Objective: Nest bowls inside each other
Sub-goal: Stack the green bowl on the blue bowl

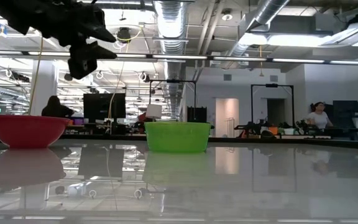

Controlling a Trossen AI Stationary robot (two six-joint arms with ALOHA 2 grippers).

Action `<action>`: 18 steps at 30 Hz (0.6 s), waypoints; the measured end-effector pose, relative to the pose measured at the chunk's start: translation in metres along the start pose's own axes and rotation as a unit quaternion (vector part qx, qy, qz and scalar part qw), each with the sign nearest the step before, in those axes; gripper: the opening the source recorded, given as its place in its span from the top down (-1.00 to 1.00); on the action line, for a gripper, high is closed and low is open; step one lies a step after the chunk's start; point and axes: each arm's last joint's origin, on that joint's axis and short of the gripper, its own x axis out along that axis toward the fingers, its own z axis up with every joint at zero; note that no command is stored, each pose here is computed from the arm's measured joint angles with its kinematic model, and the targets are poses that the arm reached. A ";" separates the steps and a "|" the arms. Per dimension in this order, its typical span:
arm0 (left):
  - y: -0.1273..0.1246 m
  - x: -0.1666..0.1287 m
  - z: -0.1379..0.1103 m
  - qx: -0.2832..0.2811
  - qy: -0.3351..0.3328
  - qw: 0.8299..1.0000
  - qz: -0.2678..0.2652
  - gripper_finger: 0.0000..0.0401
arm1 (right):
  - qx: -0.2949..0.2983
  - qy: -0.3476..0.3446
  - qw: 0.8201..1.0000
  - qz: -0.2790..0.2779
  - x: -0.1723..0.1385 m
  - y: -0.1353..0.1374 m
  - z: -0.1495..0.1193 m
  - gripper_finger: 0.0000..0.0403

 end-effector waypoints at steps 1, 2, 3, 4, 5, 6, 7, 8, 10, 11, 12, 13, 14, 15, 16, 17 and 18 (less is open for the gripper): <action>-0.002 0.001 -0.002 0.002 0.005 1.000 -0.001 0.34 | -0.014 0.013 1.000 -0.004 0.006 -0.003 0.005 -0.08; -0.004 0.001 -0.004 0.004 0.007 1.000 -0.004 0.34 | -0.032 0.028 0.999 -0.006 0.012 -0.006 0.009 -0.08; -0.006 0.001 -0.005 0.006 0.006 1.000 -0.004 0.34 | -0.048 0.043 0.998 -0.003 0.020 -0.008 0.013 -0.08; -0.008 0.002 -0.007 0.009 0.005 1.000 -0.002 0.34 | -0.066 0.059 0.996 0.006 0.029 -0.009 0.017 -0.08; -0.009 0.002 -0.008 0.011 0.003 1.000 0.002 0.34 | -0.082 0.071 0.994 0.022 0.038 -0.010 0.022 -0.08; -0.010 0.002 -0.008 0.012 -0.002 1.000 0.008 0.34 | -0.096 0.082 0.991 0.043 0.048 -0.012 0.027 -0.07; -0.010 0.002 -0.008 0.012 -0.007 1.000 0.013 0.34 | -0.108 0.090 0.988 0.064 0.059 -0.013 0.031 -0.05; -0.010 0.002 -0.008 0.013 -0.012 1.000 0.019 0.34 | -0.119 0.092 0.985 0.087 0.070 -0.015 0.035 -0.04; -0.010 0.002 -0.008 0.009 -0.016 1.000 0.025 0.34 | -0.139 0.089 0.979 0.120 0.090 -0.018 0.045 -0.02; -0.009 0.002 -0.008 0.007 -0.019 0.999 0.028 0.34 | -0.151 0.089 0.976 0.132 0.100 -0.020 0.050 0.00; -0.009 0.002 -0.008 0.006 -0.021 0.999 0.030 0.34 | -0.161 0.087 0.972 0.145 0.109 -0.023 0.056 0.01; -0.009 0.002 -0.008 0.004 -0.024 0.999 0.033 0.34 | -0.171 0.090 0.968 0.161 0.119 -0.026 0.060 0.02; -0.009 0.002 -0.007 0.002 -0.026 0.999 0.034 0.34 | -0.181 0.094 0.963 0.178 0.128 -0.029 0.064 0.04; -0.009 0.002 -0.007 -0.001 -0.028 0.999 0.037 0.34 | -0.190 0.099 0.957 0.197 0.136 -0.032 0.068 0.05; -0.009 0.002 -0.007 -0.003 -0.030 0.999 0.039 0.34 | -0.200 0.106 0.951 0.212 0.145 -0.035 0.070 0.06; -0.009 0.002 -0.007 -0.005 -0.032 0.999 0.041 0.34 | -0.210 0.116 0.945 0.224 0.153 -0.039 0.070 0.06; -0.009 0.002 -0.007 -0.006 -0.033 0.999 0.043 0.34 | -0.220 0.125 0.939 0.233 0.161 -0.043 0.071 0.07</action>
